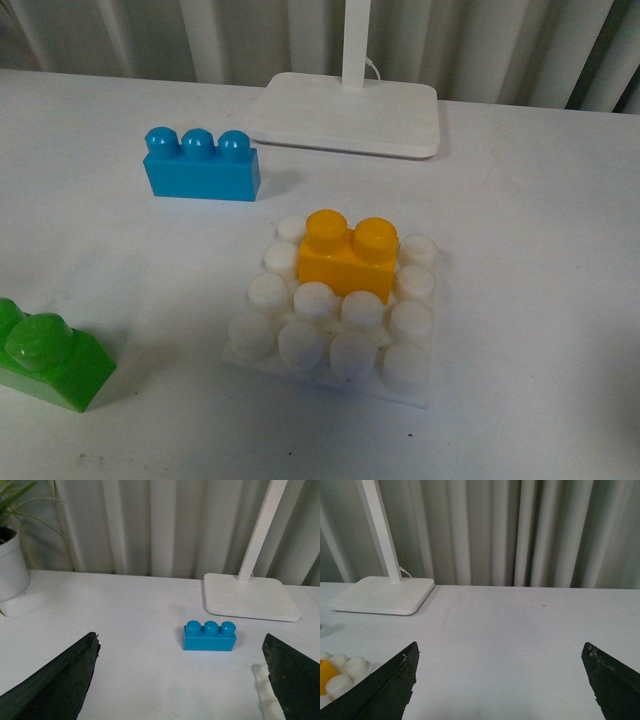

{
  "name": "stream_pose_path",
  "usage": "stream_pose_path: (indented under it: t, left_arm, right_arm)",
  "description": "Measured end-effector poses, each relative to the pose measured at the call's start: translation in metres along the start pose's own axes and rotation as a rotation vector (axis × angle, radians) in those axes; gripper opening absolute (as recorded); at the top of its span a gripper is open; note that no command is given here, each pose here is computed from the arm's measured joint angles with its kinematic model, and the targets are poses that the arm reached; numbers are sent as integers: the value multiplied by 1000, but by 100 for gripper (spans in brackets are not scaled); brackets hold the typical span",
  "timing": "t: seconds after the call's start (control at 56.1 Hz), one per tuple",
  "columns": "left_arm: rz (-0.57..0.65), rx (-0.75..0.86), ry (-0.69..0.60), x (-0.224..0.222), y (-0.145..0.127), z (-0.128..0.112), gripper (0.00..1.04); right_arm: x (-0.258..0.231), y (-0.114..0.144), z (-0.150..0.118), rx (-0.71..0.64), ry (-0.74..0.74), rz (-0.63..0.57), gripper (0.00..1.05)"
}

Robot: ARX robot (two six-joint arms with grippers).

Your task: Insert yellow block into base center

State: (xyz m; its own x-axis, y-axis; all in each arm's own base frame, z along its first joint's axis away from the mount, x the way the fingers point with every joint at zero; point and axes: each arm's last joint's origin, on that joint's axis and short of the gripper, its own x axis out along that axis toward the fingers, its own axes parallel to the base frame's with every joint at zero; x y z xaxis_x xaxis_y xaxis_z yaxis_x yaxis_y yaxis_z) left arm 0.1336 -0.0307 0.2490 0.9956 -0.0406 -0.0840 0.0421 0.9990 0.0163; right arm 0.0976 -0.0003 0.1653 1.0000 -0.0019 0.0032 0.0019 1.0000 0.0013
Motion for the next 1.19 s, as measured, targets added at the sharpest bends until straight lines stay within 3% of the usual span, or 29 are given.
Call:
stream_pose_path:
  t: [0.053, 0.089, 0.196, 0.267, 0.41, 0.463, 1.194]
  left_arm:
    - [1, -23, -2, 0, 0, 0, 98]
    - [20, -28, -38, 0, 1, -2, 92]
    - [31, -25, -79, -5, 9, -23, 63]
    - [35, -25, -78, -7, 12, -31, 50]
    - [5, -24, -82, -12, 21, -50, 10]
    - [16, -24, -84, -13, 25, -53, 4]
    - [39, -22, -89, -30, 28, -85, 4]
  right_arm:
    - [0, 0, 0, 0, 0, 0, 96]
    - [0, 0, 0, 0, 0, 0, 96]
    - [0, 0, 0, 0, 0, 0, 96]
    - [0, 0, 0, 0, 0, 0, 96]
    - [0, 0, 0, 0, 0, 0, 96]
    - [0, 0, 0, 0, 0, 0, 96]
    - [0, 0, 0, 0, 0, 0, 96]
